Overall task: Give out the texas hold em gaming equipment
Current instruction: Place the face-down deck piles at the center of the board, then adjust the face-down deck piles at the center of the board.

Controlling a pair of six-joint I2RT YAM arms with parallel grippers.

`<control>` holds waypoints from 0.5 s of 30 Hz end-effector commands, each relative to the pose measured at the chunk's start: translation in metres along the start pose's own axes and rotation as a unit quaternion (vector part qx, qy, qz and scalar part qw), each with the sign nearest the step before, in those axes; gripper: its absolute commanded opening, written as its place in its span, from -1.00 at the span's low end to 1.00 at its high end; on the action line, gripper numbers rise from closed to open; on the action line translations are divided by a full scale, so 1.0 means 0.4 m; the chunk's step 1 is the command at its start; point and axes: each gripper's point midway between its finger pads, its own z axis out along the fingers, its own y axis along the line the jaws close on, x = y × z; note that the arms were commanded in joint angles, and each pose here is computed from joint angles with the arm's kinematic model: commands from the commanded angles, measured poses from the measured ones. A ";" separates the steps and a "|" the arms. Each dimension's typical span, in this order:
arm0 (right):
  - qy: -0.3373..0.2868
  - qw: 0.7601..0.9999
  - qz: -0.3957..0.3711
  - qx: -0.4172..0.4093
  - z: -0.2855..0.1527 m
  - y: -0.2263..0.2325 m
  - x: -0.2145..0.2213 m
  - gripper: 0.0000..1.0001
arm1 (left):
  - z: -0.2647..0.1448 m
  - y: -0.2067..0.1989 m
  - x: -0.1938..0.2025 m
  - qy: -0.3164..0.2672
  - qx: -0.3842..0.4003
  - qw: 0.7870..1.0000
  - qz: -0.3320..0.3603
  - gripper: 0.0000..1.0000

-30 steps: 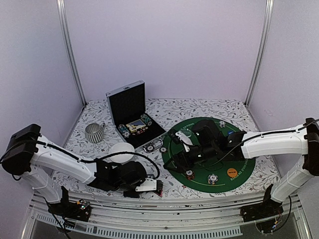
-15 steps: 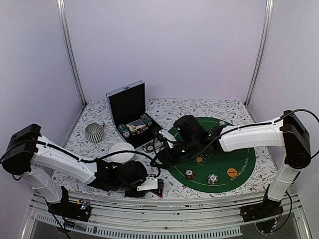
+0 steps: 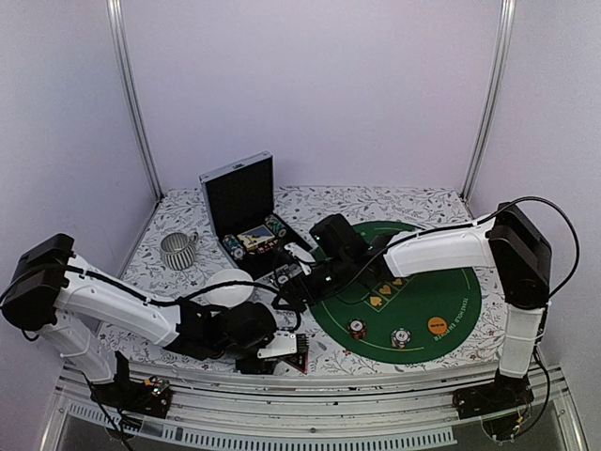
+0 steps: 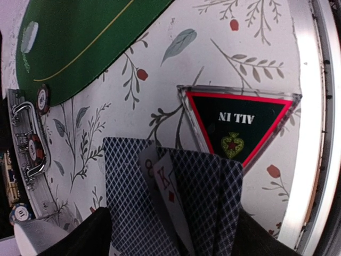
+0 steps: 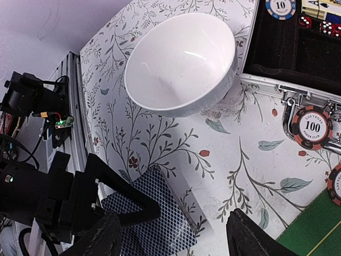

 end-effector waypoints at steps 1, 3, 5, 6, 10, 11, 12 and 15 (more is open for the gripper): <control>0.012 1.000 0.003 -0.012 0.019 -0.010 0.008 0.37 | -0.001 -0.035 0.063 0.038 0.027 0.999 0.004 0.56; 0.015 1.000 0.008 -0.011 0.018 -0.014 0.019 0.36 | -0.005 -0.032 0.062 0.038 0.026 0.999 -0.004 0.56; 0.014 1.000 0.013 -0.009 0.009 -0.016 0.022 0.36 | -0.015 -0.035 0.055 0.031 0.034 0.999 -0.015 0.57; 0.012 1.000 0.014 -0.008 0.003 -0.013 0.020 0.36 | -0.021 -0.038 0.050 0.024 0.038 0.999 -0.020 0.58; 0.000 1.000 0.022 0.001 -0.023 -0.007 0.009 0.37 | -0.055 -0.028 0.023 -0.004 0.043 0.998 -0.042 0.64; 0.001 1.000 0.025 0.003 -0.026 -0.008 0.014 0.39 | -0.068 -0.023 0.014 -0.014 0.044 0.998 -0.048 0.66; 0.001 1.000 0.031 0.003 -0.029 -0.007 0.018 0.39 | -0.082 -0.021 0.005 -0.024 0.047 0.997 -0.053 0.69; 0.005 0.999 0.038 -0.013 -0.033 0.005 0.036 0.42 | -0.130 -0.008 -0.015 -0.052 0.052 0.994 -0.076 0.83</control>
